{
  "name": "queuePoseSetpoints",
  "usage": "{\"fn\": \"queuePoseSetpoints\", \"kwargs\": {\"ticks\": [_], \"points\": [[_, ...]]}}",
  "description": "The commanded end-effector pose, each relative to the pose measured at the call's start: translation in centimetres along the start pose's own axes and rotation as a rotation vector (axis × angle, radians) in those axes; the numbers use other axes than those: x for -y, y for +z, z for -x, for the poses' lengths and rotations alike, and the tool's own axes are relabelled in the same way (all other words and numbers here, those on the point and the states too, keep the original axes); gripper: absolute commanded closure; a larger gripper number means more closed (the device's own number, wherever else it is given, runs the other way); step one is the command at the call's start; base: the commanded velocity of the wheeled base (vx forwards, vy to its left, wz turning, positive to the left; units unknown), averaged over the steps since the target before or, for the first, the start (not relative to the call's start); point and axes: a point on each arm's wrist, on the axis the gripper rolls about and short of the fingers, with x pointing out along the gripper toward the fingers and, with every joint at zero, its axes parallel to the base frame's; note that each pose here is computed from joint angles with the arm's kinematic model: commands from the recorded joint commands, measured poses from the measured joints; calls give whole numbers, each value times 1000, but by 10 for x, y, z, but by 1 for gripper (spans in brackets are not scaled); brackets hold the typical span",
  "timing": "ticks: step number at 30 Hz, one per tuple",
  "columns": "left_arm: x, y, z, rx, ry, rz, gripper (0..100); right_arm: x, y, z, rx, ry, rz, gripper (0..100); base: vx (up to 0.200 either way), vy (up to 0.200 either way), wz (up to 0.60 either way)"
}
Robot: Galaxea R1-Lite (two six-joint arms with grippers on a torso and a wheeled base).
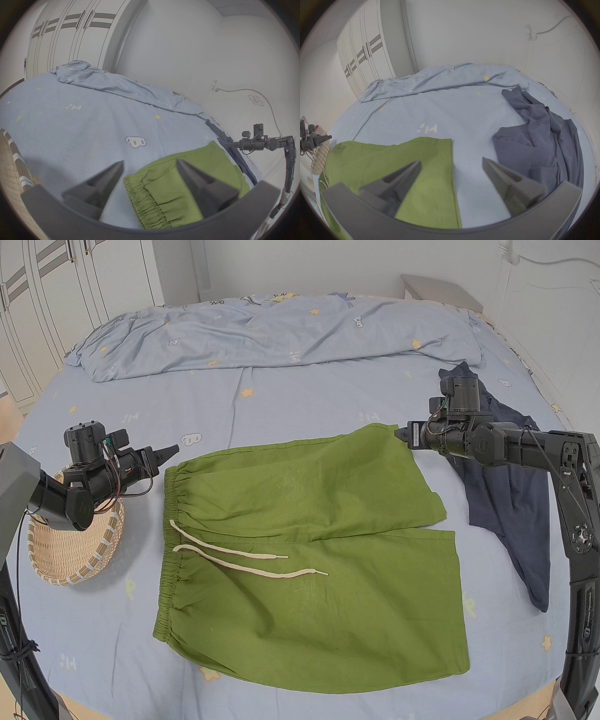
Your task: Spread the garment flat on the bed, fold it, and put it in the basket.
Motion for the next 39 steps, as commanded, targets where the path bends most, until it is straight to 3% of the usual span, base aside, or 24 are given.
{"fn": "queuePoseSetpoints", "kwargs": {"ticks": [1, 7, 11, 14, 15, 17, 22, 25, 26, 31, 39], "points": [[0, 0, -1, 4, -4, -3, 0, -3, 0, 0, 1, 7, 1, 0, 0, 0, 0], [16, 14, 8, 69, 14, -29, 0, -3, 10, 10, 22, 6, -18, 0, 0, 0, 0], [44, 34, 37, 103, 9, -32, 0, 8, 61, 68, 151, 10, -113, 0, 0, 0, 0], [48, 35, 46, 103, 9, -32, 0, 13, 61, 79, 136, 6, -135, 0, 0, 0, 0], [68, 30, 71, 64, -15, -6, 0, 21, 47, 115, 59, 6, -167, 0, 0, 0, 0], [81, 23, 90, 29, -31, 29, 0, 30, 28, 138, -5, 30, -175, 0, 0, 0, 0], [93, -5, 128, -69, -38, 133, 0, 54, -26, 188, -152, 148, -228, 0, 0, 0, 0], [94, -21, 142, -123, -45, 178, 0, 62, -44, 204, -179, 176, -247, 0, 0, 0, 0], [96, -41, 156, -195, -71, 224, 0, 67, -59, 220, -190, 203, -266, 0, 0, 0, 0], [94, -81, 179, -356, -144, 309, 0, 70, -81, 248, -195, 255, -297, 0, 0, 0, 0], [91, -121, 206, -503, -110, 389, 0, 68, -106, 280, -211, 256, -325, 0, 0, 0, 0]]}}
